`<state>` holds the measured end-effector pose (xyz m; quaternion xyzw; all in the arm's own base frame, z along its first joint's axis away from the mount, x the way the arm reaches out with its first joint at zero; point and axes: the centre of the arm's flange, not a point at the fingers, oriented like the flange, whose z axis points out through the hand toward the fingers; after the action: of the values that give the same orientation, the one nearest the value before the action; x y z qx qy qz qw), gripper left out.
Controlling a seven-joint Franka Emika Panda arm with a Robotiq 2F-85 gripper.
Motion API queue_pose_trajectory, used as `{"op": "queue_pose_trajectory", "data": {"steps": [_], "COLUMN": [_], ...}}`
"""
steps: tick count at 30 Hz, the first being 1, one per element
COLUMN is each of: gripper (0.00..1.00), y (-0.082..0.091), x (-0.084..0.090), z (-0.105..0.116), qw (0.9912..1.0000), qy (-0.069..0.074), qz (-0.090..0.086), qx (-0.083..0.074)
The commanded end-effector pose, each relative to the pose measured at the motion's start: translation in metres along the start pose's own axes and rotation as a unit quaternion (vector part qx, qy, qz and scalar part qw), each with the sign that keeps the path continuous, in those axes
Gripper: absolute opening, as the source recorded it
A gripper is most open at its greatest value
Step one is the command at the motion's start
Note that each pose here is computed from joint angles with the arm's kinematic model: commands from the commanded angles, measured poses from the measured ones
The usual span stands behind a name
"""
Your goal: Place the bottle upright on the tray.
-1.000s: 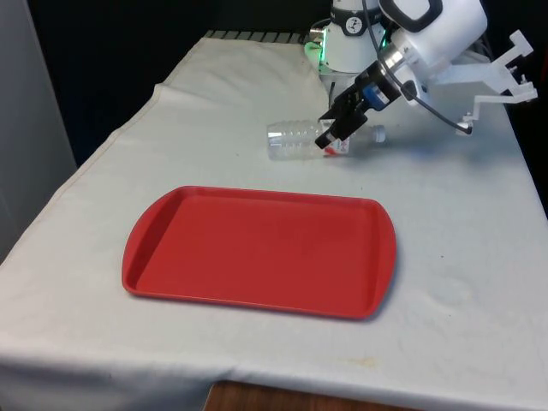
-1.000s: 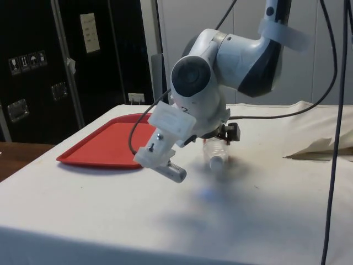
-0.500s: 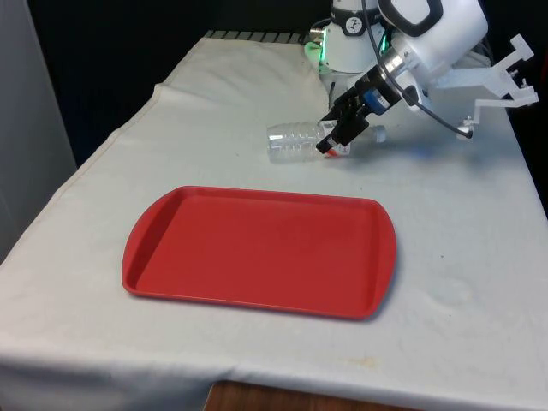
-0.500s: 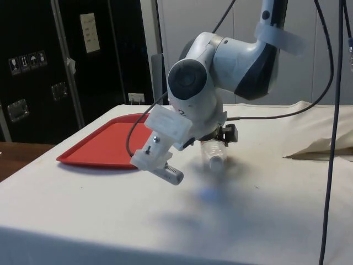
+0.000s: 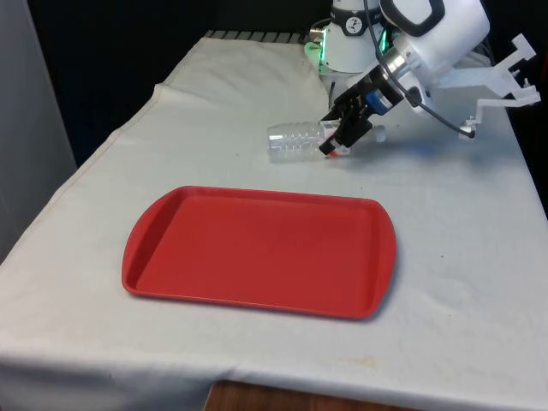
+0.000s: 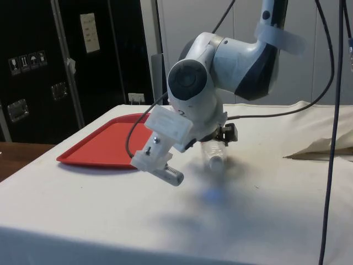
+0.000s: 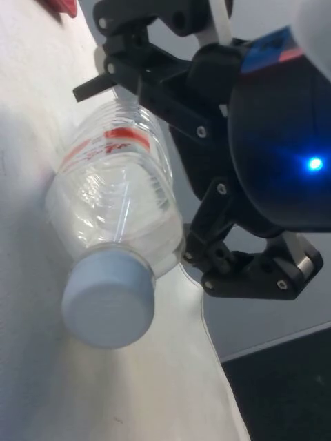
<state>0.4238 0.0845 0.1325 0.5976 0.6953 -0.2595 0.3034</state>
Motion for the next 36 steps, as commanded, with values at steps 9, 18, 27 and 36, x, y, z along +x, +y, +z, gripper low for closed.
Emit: {"op": "queue_pose_trajectory", "data": {"steps": [9, 18, 27, 36], "gripper": [1.0, 1.0, 1.0, 1.0], "y": [-0.0002, -0.0008, -0.0015, -0.0015], "x": [0.0067, 0.0086, 0.0081, 0.0085], "z": [0.0005, 0.0013, 0.0009, 0.0014], "qw": [0.99959, 0.99955, 0.99957, 0.99956], "qy": [0.002, 0.002, 0.0, -0.001], "qz": [-0.028, -0.03, -0.029, -0.03], "qx": [-0.005, -0.004, -0.001, 0.0]}}
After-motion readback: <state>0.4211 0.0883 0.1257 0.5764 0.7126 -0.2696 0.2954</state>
